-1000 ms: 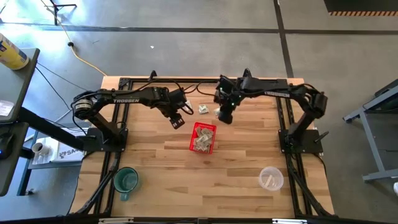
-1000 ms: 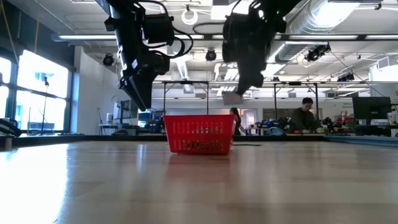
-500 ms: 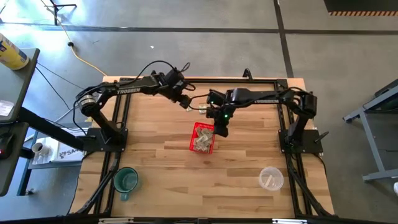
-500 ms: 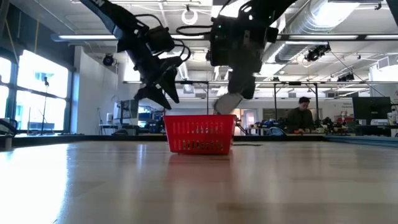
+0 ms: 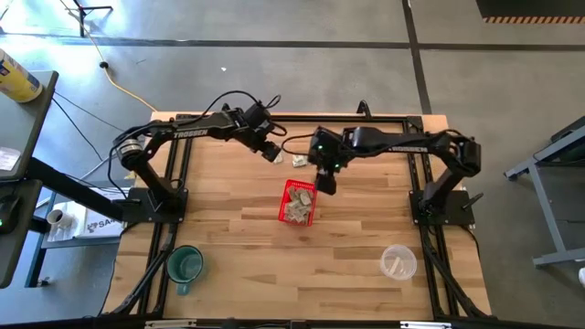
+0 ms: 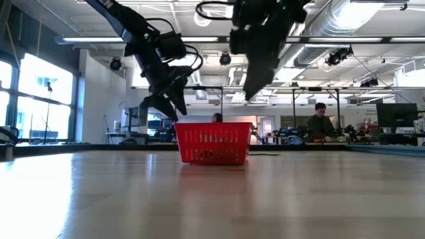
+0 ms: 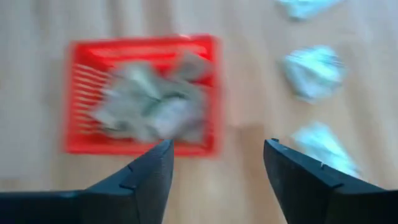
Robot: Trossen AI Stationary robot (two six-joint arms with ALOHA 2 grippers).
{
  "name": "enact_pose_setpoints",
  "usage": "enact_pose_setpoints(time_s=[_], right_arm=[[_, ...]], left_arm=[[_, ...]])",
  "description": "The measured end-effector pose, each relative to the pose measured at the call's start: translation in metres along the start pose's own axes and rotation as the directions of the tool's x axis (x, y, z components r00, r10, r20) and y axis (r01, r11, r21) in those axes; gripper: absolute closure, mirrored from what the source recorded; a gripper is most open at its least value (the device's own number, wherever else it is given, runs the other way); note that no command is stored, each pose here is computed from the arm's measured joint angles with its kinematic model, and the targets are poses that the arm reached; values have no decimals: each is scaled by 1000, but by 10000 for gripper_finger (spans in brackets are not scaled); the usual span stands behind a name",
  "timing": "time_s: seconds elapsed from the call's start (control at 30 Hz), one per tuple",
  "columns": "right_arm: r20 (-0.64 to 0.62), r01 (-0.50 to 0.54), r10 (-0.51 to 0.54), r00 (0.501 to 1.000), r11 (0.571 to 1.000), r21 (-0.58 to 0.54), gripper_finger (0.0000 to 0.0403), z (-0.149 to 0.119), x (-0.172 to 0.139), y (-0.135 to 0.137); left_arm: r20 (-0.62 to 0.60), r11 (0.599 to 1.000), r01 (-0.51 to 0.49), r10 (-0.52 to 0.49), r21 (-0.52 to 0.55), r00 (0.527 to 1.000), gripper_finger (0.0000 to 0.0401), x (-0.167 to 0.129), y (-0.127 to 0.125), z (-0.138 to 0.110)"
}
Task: Pick and place items into bin
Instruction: Put the left white stevia packet into the bin
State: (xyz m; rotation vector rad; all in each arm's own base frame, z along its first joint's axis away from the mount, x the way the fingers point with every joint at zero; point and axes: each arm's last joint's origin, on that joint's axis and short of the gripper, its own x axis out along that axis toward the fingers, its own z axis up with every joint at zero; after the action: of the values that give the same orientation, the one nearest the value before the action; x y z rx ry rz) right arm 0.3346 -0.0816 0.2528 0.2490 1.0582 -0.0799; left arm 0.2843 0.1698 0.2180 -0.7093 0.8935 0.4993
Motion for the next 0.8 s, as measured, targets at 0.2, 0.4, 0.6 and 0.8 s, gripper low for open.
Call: enact_pose_setpoints(time_s=[0.2, 0.4, 0.6, 0.8], right_arm=[[-77, 219, -214, 974, 973, 66, 158, -14, -28, -13], [-159, 360, -335, 929, 916, 179, 157, -24, -38, -27], [-158, 372, -345, 925, 904, 208, 157, -24, -38, -28], [-134, 370, -347, 928, 899, 234, 157, -22, -38, -28]], left_arm=[[-57, 987, -125, 119, -106, 991, 187, 26, 11, -4], [-96, 937, -195, 174, -289, 980, 187, 58, 16, -9], [-27, 935, -188, 189, -301, 982, 187, 61, 6, -3], [66, 927, -242, 271, -286, 960, 187, 65, -1, 9]])
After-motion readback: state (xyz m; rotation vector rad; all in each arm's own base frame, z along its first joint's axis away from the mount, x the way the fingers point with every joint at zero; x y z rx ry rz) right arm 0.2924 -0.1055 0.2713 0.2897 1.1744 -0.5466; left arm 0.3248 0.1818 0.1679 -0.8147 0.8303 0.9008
